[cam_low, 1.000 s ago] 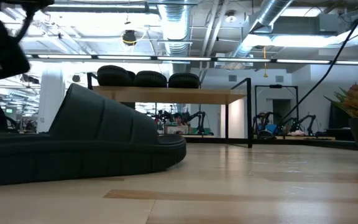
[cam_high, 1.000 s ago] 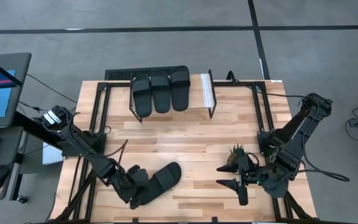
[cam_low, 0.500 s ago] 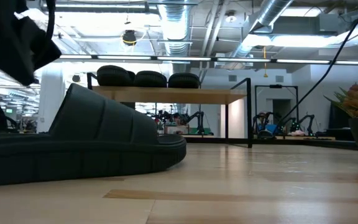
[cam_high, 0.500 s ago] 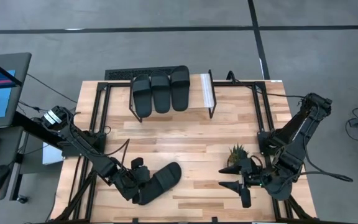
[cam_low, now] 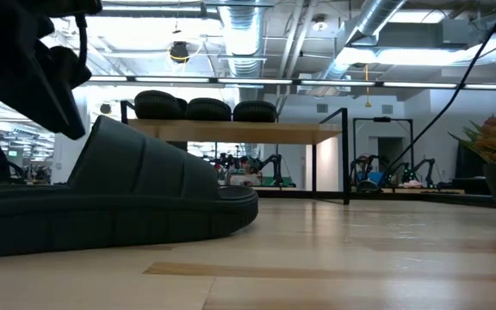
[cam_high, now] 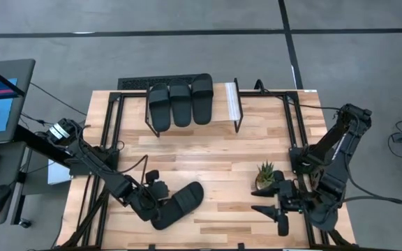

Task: Pick and place slides into the shelf
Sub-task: Put the black slipper on the shelf

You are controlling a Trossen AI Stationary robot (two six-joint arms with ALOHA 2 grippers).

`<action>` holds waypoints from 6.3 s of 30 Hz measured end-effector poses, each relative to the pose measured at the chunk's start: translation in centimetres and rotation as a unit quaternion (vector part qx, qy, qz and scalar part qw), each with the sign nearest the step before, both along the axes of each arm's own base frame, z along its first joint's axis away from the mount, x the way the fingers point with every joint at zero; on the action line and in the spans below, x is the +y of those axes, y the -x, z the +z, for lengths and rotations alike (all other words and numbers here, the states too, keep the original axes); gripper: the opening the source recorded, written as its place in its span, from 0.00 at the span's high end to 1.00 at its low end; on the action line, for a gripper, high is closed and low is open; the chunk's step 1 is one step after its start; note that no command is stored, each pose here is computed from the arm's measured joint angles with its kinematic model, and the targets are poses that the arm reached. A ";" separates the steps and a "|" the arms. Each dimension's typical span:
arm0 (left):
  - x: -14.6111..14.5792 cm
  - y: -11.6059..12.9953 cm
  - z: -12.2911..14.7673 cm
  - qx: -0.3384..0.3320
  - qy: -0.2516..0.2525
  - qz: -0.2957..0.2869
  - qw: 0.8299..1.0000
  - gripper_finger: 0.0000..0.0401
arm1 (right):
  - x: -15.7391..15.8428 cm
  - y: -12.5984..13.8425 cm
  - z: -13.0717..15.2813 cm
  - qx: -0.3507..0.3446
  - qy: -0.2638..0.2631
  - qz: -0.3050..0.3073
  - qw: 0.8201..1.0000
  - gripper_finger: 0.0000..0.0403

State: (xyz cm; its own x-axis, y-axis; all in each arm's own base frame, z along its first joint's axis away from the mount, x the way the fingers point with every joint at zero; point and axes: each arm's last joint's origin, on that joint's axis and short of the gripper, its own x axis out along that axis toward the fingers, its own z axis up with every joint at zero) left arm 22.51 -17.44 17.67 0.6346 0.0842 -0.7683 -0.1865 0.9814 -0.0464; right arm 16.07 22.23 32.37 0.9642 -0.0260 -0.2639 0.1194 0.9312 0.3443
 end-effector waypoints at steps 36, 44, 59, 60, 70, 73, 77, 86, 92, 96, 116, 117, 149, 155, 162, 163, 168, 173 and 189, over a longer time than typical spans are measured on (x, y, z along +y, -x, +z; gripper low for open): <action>0.6 -0.8 0.0 0.001 0.024 0.008 1.000 0.57 | 0.2 0.3 0.0 -0.005 -0.005 -0.005 1.000 0.49; 0.6 -0.8 0.0 -0.004 0.029 0.008 1.000 0.57 | 0.2 0.3 0.1 -0.007 -0.009 -0.005 1.000 0.49; -0.2 -2.8 -4.4 0.009 0.008 0.030 0.999 0.57 | 0.2 0.2 0.2 -0.012 -0.013 -0.011 1.000 0.49; -0.3 -3.0 -4.5 0.007 0.008 0.035 0.999 0.57 | 0.2 0.2 0.2 -0.012 -0.013 -0.011 1.000 0.49; 0.4 -4.1 -4.4 -0.033 -0.031 0.068 0.997 0.57 | 0.2 0.2 0.2 -0.013 -0.018 -0.012 1.000 0.49; 1.0 -4.5 -4.4 -0.034 -0.025 0.085 0.995 0.60 | 0.2 0.2 0.2 -0.012 -0.017 -0.012 1.000 0.49; 1.7 -4.9 -4.5 -0.030 -0.012 0.100 0.994 0.85 | 0.1 0.2 0.1 -0.011 -0.014 -0.012 1.000 0.49; 1.6 -5.1 -4.4 -0.048 0.069 0.175 0.981 0.99 | 0.1 0.2 0.1 -0.011 -0.014 -0.012 1.000 0.49; 0.3 -5.2 -3.7 -0.128 0.121 0.225 0.958 0.99 | 0.1 0.2 0.2 -0.018 -0.027 -0.029 0.999 0.49; -0.3 -5.1 -3.3 -0.178 0.134 0.254 0.941 1.00 | 0.0 0.2 0.2 -0.024 -0.035 -0.043 0.998 0.49; -0.6 -12.5 11.2 -0.321 -0.037 0.212 0.922 1.00 | -0.6 -5.6 -0.5 -0.015 -0.026 0.026 0.999 0.49; -0.1 -12.9 11.9 -0.318 -0.047 0.213 0.923 1.00 | -0.9 -5.8 -0.1 -0.023 -0.025 0.039 0.999 0.49; 16.5 -18.1 21.7 -0.504 0.002 0.369 0.780 1.00 | -2.0 2.3 5.3 -0.097 0.092 0.080 0.988 0.72; 17.7 -17.6 24.9 -0.515 -0.037 0.370 0.772 1.00 | -3.3 3.3 5.1 -0.095 0.092 -0.089 0.987 0.86; 18.8 -17.3 26.3 -0.525 -0.047 0.365 0.767 1.00 | -5.1 0.6 4.4 -0.095 0.069 -0.196 0.974 0.86; 18.8 -17.4 26.3 -0.527 -0.043 0.360 0.769 1.00 | -5.2 0.0 4.2 -0.092 0.073 -0.208 0.971 0.86; 18.9 -17.5 26.2 -0.527 -0.027 0.337 0.780 1.00 | -5.8 -2.3 3.1 -0.089 0.057 -0.249 0.963 0.86; 18.7 -17.7 26.0 -0.521 -0.020 0.311 0.795 1.00 | -5.4 -3.8 2.4 -0.049 0.120 -0.202 0.971 0.86; 20.5 -17.6 25.7 -0.520 -0.011 0.352 0.778 1.00 | -5.2 -2.7 7.3 0.072 0.525 -0.099 0.842 0.86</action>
State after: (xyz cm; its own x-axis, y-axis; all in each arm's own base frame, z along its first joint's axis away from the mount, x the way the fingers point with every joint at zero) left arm 40.08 3.03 43.41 0.7032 0.6980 0.1354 -0.5512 0.6554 -0.5164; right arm 18.74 17.01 39.63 0.8730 -0.4755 -0.1089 0.2790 0.6698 -0.6881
